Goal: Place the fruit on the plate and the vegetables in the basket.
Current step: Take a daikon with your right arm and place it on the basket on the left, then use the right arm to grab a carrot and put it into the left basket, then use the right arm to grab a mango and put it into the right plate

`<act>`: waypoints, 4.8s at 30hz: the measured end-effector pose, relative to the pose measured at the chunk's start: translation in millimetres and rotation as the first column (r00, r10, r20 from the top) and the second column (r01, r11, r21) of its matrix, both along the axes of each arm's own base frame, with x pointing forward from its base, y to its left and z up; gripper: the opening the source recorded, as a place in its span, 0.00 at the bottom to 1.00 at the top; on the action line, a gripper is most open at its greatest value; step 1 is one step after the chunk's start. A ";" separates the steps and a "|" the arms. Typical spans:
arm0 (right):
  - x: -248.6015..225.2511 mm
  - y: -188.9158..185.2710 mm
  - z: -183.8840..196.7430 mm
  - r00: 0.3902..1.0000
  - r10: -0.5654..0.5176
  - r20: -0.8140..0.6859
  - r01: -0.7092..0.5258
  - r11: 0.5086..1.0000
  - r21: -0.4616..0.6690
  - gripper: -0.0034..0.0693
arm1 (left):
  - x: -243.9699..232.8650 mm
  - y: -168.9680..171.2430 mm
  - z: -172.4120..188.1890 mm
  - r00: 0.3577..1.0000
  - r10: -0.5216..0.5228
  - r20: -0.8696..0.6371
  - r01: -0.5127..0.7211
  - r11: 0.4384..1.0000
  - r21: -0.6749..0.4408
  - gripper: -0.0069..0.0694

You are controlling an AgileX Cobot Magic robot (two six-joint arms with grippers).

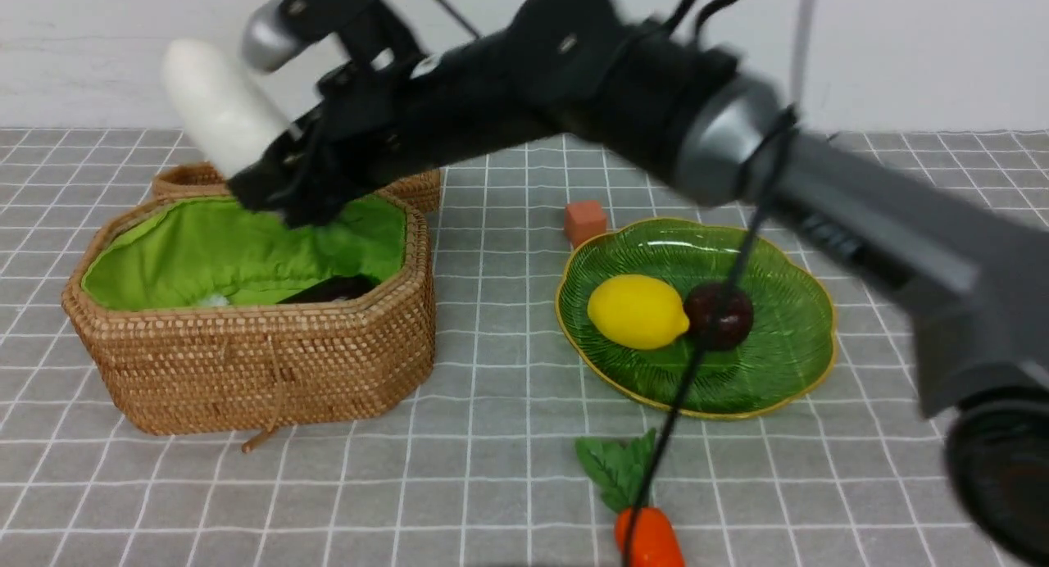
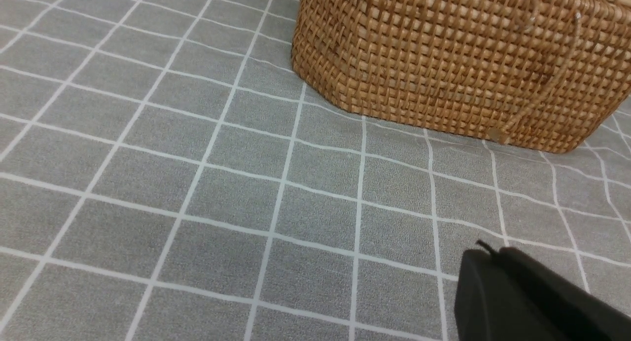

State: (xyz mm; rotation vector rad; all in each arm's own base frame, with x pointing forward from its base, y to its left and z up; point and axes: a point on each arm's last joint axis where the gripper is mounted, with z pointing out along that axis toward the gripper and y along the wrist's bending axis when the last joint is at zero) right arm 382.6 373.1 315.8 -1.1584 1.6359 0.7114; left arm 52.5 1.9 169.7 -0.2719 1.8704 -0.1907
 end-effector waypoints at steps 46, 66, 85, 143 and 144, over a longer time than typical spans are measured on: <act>-117.7 -179.9 -131.2 0.608 -0.561 -0.561 0.165 0.781 -0.602 0.69 | 0.0 0.0 0.0 1.000 0.000 0.000 0.000 1.000 0.000 0.09; -84.9 -166.9 -81.8 0.716 -0.493 -0.494 0.091 0.767 -0.635 0.53 | 0.0 0.0 0.0 1.000 0.000 0.000 0.000 1.000 0.000 0.09; -3.1 -37.3 46.2 0.981 -0.191 0.040 0.172 0.941 0.290 0.53 | 0.0 0.0 0.0 1.000 0.000 0.000 0.000 1.000 0.000 0.12; -154.1 -124.0 -140.1 0.562 -0.534 -0.632 -0.039 0.746 -0.665 0.89 | 0.0 0.0 0.0 1.000 0.000 0.000 0.000 1.000 0.000 0.19; -153.7 -123.0 -143.8 0.561 -0.530 -0.636 -0.049 0.746 -0.665 0.86 | 0.0 0.0 0.0 1.000 0.000 0.000 0.000 1.000 0.000 0.19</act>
